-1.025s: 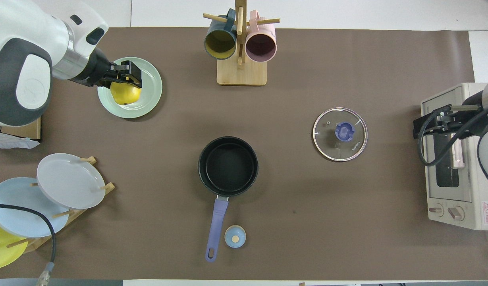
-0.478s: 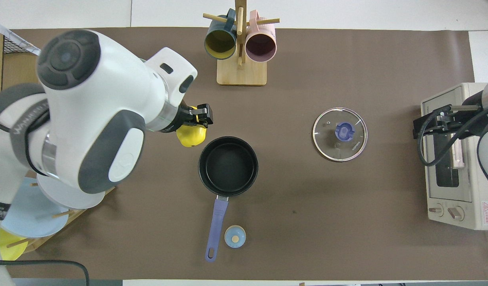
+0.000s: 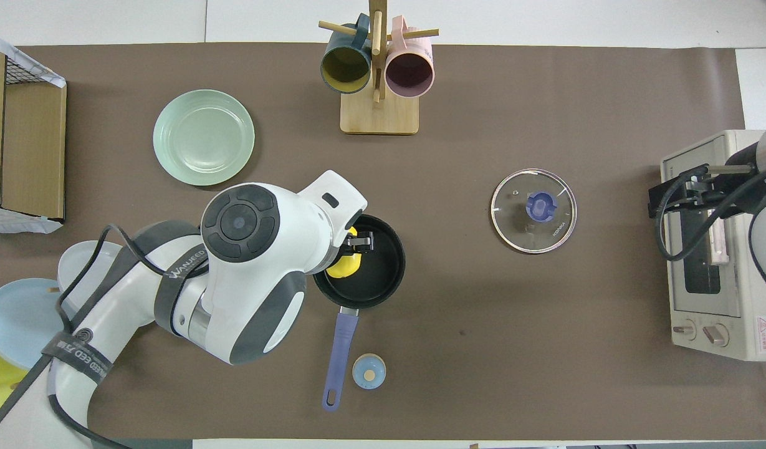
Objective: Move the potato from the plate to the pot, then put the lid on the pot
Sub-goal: 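Carry the potato with the left gripper over the black saucepan, then release the potato into the saucepan while the right gripper reaches the lid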
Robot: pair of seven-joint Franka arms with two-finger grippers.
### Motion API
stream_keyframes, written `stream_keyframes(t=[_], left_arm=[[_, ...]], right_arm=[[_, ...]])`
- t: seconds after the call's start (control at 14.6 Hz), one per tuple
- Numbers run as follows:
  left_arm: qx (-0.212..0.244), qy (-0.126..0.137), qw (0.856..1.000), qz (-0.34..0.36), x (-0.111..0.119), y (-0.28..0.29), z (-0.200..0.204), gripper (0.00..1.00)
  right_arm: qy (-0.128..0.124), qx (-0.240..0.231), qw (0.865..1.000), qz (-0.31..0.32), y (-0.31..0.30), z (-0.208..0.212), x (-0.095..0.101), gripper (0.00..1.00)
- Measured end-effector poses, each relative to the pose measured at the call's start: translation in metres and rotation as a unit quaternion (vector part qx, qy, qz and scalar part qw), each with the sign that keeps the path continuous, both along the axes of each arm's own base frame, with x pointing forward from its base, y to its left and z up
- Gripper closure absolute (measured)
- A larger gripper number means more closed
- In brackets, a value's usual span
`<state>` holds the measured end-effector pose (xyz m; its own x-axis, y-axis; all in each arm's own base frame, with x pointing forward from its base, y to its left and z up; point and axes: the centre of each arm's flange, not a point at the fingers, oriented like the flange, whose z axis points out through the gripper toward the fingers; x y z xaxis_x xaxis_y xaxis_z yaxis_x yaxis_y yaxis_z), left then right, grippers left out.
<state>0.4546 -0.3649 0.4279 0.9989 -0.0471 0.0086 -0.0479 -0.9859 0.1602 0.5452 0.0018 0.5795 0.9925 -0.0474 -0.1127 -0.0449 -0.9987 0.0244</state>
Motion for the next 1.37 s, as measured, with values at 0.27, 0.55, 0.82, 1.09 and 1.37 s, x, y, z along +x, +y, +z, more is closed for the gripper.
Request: stream_keyframes(t=[0.27, 0.55, 0.82, 1.09, 1.37], left_arm=[[0.007, -0.003, 1.0, -0.006, -0.021, -0.012, -0.031, 0.33], [0.007, -0.007, 1.0, -0.007, -0.028, -0.018, -0.04, 0.33], [0.011, -0.016, 1.0, -0.006, -0.023, -0.022, -0.058, 0.33], [0.021, -0.017, 1.0, -0.011, -0.025, -0.028, -0.075, 0.33], [0.027, -0.015, 0.999, -0.014, -0.03, -0.034, -0.081, 0.33]], right_arm=[[0.0, 0.0, 1.0, 0.0, 0.0, 0.0, 0.0, 0.0], [0.0, 0.0, 1.0, 0.0, 0.0, 0.0, 0.0, 0.0], [0.0, 0.0, 1.0, 0.0, 0.0, 0.0, 0.0, 0.0], [0.0, 0.0, 1.0, 0.0, 0.0, 0.0, 0.0, 0.0], [0.0, 0.0, 1.0, 0.0, 0.0, 0.0, 0.0, 0.0]])
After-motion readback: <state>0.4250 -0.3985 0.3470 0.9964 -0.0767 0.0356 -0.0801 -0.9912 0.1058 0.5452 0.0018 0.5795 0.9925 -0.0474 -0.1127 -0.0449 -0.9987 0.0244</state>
